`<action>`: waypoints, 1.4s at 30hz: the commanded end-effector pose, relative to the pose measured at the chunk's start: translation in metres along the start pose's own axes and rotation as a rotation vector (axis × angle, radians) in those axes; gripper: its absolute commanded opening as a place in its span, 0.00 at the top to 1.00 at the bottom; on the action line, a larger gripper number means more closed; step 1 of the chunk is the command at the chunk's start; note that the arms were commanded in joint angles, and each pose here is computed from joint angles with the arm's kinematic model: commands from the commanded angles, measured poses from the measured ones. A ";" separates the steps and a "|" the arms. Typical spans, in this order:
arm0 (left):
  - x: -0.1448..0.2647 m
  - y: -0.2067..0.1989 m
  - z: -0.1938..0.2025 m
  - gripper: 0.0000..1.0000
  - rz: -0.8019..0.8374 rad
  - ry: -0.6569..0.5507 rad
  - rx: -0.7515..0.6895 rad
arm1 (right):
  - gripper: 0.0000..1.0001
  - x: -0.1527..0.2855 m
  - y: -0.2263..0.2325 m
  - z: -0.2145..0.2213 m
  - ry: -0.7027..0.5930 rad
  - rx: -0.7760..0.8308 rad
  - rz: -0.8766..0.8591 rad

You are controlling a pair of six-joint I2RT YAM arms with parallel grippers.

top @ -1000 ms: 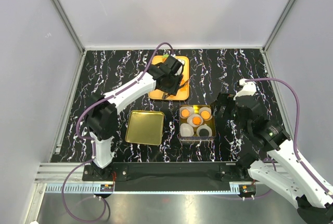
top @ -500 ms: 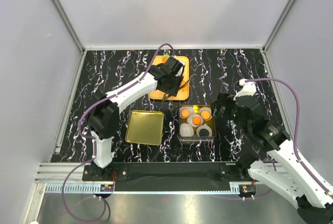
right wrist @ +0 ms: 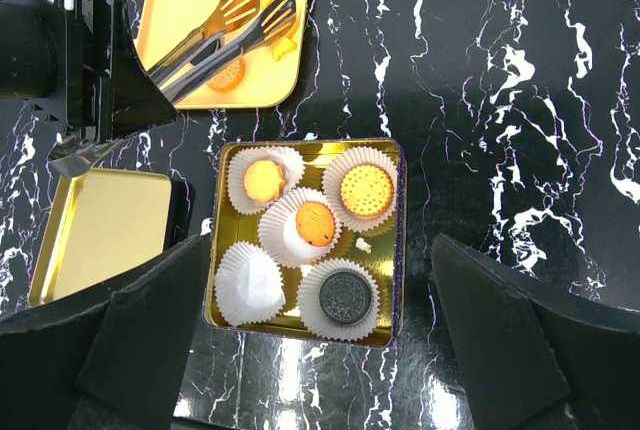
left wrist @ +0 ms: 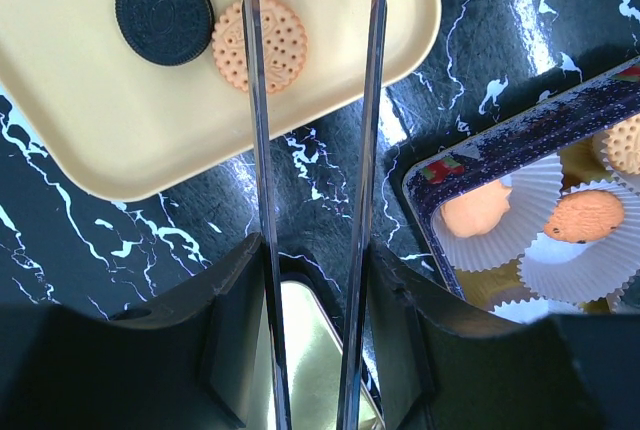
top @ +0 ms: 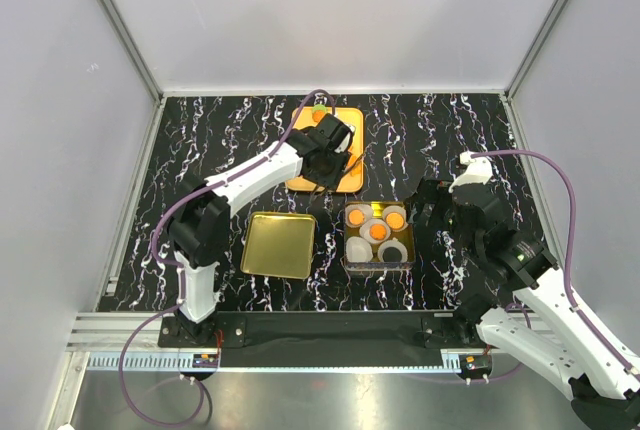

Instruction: Pack the cookies

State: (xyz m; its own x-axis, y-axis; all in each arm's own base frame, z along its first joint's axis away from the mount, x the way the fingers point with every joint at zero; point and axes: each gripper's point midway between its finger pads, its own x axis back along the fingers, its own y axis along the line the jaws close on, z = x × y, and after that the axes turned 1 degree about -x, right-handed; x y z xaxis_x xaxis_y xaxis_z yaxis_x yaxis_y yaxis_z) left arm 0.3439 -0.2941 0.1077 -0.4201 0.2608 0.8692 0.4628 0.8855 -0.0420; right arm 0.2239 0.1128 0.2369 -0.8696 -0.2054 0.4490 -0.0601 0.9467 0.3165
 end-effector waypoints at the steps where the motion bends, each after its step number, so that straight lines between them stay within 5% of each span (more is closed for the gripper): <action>1: 0.026 -0.005 -0.025 0.54 0.043 -0.099 0.001 | 0.00 0.002 0.006 -0.009 -0.031 -0.026 -0.022; 42: 0.020 -0.004 -0.030 0.54 0.065 -0.066 0.000 | 0.00 0.005 0.002 -0.007 -0.037 -0.029 -0.011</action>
State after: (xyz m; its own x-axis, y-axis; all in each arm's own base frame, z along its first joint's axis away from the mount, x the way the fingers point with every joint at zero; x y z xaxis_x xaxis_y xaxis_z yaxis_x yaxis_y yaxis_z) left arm 0.3459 -0.2967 0.1261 -0.4092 0.3071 0.8592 0.4764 0.8750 -0.0859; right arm 0.2221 0.1121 0.2405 -0.8751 -0.2098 0.4362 -0.0591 0.9408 0.3339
